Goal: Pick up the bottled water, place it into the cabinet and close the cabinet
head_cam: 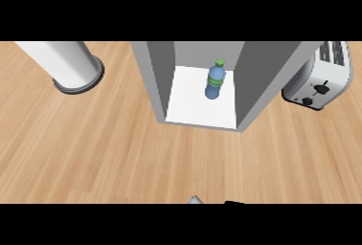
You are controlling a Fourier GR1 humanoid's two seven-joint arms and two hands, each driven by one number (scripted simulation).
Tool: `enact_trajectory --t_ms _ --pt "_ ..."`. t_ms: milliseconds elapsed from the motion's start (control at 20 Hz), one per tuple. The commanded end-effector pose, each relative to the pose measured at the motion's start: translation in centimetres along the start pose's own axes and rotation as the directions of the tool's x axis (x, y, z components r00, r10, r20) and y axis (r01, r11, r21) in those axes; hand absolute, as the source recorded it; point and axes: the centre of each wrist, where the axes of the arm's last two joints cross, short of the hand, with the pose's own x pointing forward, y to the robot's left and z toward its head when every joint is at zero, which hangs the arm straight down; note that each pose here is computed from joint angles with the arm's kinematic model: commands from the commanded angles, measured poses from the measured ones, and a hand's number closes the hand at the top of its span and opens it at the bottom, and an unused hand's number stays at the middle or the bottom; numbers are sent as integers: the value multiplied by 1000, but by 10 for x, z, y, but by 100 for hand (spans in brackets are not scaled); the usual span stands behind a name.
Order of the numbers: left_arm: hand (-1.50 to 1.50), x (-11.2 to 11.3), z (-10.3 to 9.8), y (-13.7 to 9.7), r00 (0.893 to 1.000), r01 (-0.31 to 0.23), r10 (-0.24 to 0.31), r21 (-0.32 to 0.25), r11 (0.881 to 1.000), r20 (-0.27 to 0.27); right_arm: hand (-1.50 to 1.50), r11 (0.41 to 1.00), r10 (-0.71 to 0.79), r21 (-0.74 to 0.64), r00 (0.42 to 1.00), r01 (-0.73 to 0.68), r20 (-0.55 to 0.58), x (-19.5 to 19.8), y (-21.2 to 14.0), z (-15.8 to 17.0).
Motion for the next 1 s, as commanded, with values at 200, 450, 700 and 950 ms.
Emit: enact_trajectory --t_ms 200,450,700,950 --pt "-150 7 9 14 999 -37 38 -41 998 18 150 986 22 167 981 11 -192 8 24 -90" --pt "-150 21 21 39 1000 -16 16 -21 1000 23 150 963 17 268 983 32 -181 35 12 -135" --pt "-150 32 46 53 999 5 -7 39 999 51 150 971 -88 194 964 139 -253 32 -26 -159" --pt "-150 39 74 49 1000 9 -10 51 999 18 150 966 -174 134 943 219 -284 15 -50 -160"
